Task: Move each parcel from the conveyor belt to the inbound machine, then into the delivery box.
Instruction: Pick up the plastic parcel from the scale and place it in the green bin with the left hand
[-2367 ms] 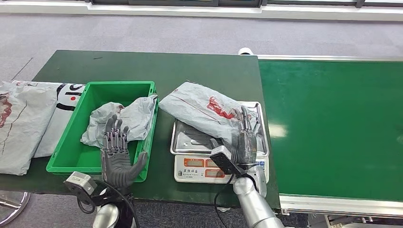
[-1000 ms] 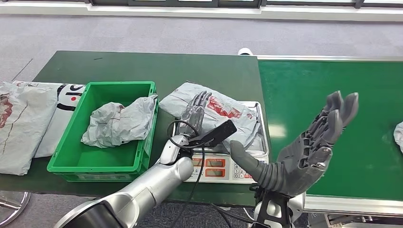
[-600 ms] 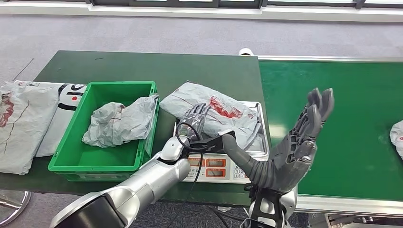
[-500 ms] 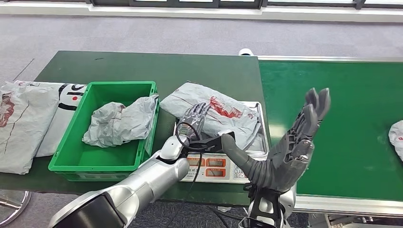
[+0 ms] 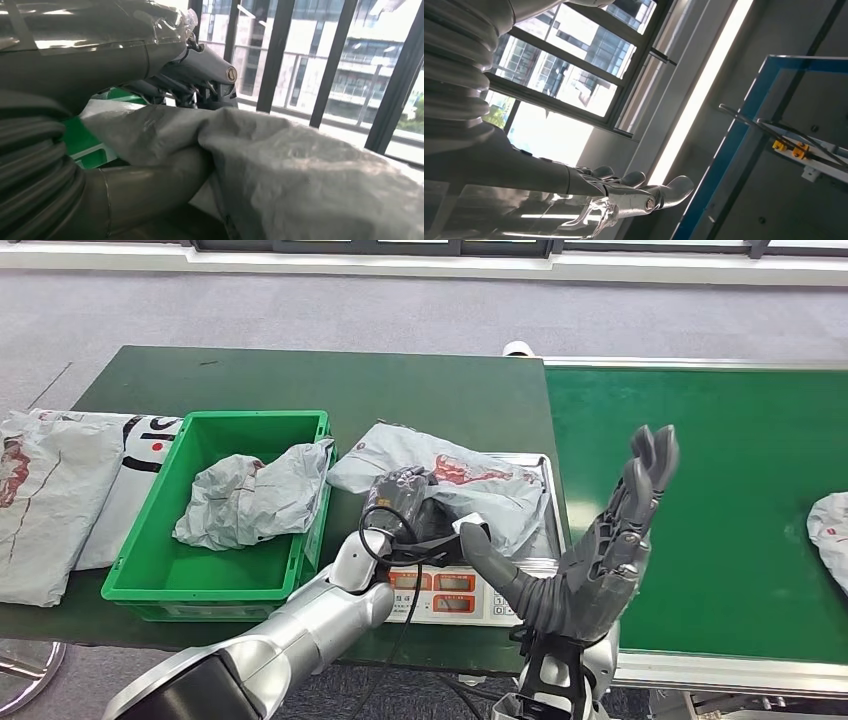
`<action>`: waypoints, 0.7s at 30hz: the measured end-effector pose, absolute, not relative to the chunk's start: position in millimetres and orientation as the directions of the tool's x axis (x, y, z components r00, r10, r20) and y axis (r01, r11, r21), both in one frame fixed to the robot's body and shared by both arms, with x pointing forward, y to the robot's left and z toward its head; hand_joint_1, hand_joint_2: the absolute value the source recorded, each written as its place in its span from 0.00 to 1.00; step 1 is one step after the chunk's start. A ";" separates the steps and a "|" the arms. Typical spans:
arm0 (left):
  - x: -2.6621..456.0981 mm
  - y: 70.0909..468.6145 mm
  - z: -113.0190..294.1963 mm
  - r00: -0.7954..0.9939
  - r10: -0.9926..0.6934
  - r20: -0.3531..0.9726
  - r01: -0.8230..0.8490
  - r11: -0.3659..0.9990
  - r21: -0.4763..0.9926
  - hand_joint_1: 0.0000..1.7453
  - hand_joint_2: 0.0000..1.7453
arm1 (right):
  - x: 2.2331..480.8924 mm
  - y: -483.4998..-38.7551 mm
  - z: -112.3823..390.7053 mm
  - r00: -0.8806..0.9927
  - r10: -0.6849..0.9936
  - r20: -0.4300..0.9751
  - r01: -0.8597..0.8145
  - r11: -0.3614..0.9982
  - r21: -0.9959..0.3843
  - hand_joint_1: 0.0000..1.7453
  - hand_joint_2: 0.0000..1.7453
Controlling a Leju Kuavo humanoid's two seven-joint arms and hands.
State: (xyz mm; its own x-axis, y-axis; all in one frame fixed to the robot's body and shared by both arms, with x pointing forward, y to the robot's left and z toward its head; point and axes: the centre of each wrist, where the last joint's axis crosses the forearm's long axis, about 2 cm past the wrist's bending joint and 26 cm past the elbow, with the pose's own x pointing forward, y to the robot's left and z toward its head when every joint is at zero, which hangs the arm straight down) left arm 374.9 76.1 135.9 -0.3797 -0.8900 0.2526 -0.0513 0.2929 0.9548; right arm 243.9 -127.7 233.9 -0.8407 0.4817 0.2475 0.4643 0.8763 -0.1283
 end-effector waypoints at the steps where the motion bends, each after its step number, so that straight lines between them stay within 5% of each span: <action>1: 374.9 76.1 136.7 -0.388 -0.887 0.250 -0.070 0.298 0.952 1.00 1.00 | 243.9 -127.7 233.8 -0.841 0.481 0.248 0.464 0.877 -0.128 0.00 1.00; 6: 370.0 69.1 144.5 -0.559 -0.817 0.138 -0.192 0.289 0.938 1.00 1.00 | 244.0 -127.9 233.4 -0.840 0.481 0.250 0.464 0.877 -0.128 0.00 1.00; 8: 370.5 70.8 157.2 -0.669 -0.731 0.134 -0.250 0.391 0.886 1.00 1.00 | 244.2 -128.1 232.7 -0.839 0.482 0.252 0.464 0.876 -0.130 0.00 1.00; 13: 393.5 133.7 206.5 -0.681 -0.653 0.331 -0.460 0.733 0.501 1.00 1.00 | 245.3 -129.7 229.3 -0.832 0.489 0.262 0.469 0.872 -0.139 0.00 1.00; 21: 370.8 206.9 253.2 -0.605 -0.708 0.365 -0.717 0.683 0.137 1.00 1.00 | 247.0 -133.2 223.7 -0.818 0.503 0.278 0.479 0.864 -0.153 0.00 1.00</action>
